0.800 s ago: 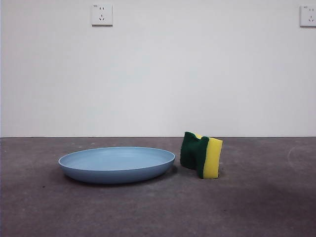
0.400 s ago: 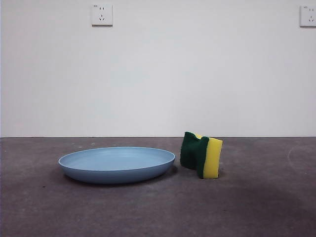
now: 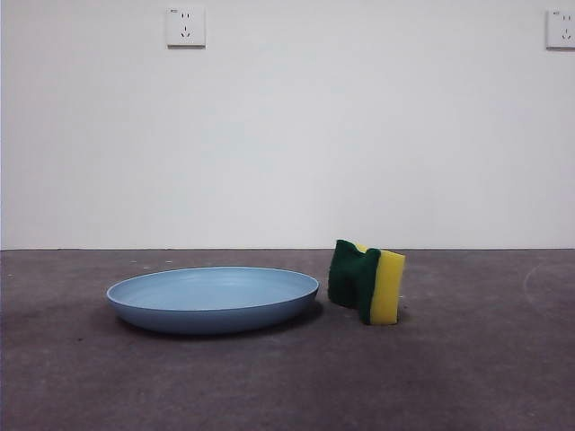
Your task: Pick up the plate,pick up the cloth,clean the plate with the cloth
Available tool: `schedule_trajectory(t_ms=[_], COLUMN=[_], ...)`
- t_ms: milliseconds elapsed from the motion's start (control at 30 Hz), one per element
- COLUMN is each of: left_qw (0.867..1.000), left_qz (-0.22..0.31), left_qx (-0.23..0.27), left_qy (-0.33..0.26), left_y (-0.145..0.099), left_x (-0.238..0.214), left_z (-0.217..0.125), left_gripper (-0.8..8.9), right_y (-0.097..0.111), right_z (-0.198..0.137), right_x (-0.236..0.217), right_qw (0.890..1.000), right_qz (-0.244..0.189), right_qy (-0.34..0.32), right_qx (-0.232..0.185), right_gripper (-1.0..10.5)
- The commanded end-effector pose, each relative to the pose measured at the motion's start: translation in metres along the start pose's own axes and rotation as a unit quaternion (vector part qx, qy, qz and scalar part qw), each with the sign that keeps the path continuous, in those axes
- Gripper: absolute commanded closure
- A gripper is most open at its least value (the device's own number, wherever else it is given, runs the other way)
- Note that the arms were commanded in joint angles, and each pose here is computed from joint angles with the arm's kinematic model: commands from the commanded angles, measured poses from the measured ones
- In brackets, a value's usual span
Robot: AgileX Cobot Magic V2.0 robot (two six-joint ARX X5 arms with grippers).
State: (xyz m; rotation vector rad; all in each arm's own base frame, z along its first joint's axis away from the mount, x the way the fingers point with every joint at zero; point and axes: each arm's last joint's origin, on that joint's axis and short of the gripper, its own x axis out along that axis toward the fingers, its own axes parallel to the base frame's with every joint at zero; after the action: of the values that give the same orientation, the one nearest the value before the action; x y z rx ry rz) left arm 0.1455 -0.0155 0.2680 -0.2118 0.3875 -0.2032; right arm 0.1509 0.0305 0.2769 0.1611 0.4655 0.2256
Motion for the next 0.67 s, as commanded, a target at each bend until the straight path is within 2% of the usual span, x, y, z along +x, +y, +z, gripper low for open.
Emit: schedule_trajectory(t_ms=[33, 167, 333, 367, 433, 467, 533, 667], left_qw=[0.999, 0.994, 0.989, 0.988, 0.987, 0.986, 0.983, 0.978], left_qz=[-0.018, -0.043, -0.074, -0.078, -0.077, -0.078, -0.099, -0.101], left_qx=[0.012, 0.0, -0.009, -0.011, -0.015, -0.017, -0.021, -0.024], left_qy=[0.043, 0.1, 0.126, 0.131, 0.141, 0.144, 0.151, 0.183], left_y=[-0.001, -0.001, 0.0, 0.0, 0.002, 0.002, 0.002, -0.001], left_x=[0.014, 0.033, 0.049, 0.052, 0.057, 0.059, 0.064, 0.086], left_z=[0.009, 0.018, 0.016, 0.015, 0.013, 0.012, 0.011, 0.02], left_gripper=[8.18, 8.14, 8.1, 7.75, 5.2, 4.83, 4.86, 4.86], right_y=[0.004, 0.007, 0.009, 0.009, 0.008, 0.008, 0.009, 0.009], right_z=[0.015, 0.03, 0.04, 0.041, 0.041, 0.041, 0.041, 0.041], right_x=[0.008, 0.021, 0.031, 0.032, 0.033, 0.033, 0.033, 0.033], right_qw=[0.999, 0.995, 0.994, 0.994, 0.994, 0.994, 0.994, 0.994], right_qz=[0.019, 0.049, 0.049, 0.049, 0.049, 0.049, 0.049, 0.049], right_qy=[0.033, 0.076, 0.091, 0.092, 0.093, 0.093, 0.094, 0.094], right_qx=[-0.033, -0.04, -0.038, -0.038, -0.038, -0.037, -0.036, -0.036], right_gripper=[9.5, 9.3, 6.7, 6.1, 5.6, 5.6, 5.6, 5.6])
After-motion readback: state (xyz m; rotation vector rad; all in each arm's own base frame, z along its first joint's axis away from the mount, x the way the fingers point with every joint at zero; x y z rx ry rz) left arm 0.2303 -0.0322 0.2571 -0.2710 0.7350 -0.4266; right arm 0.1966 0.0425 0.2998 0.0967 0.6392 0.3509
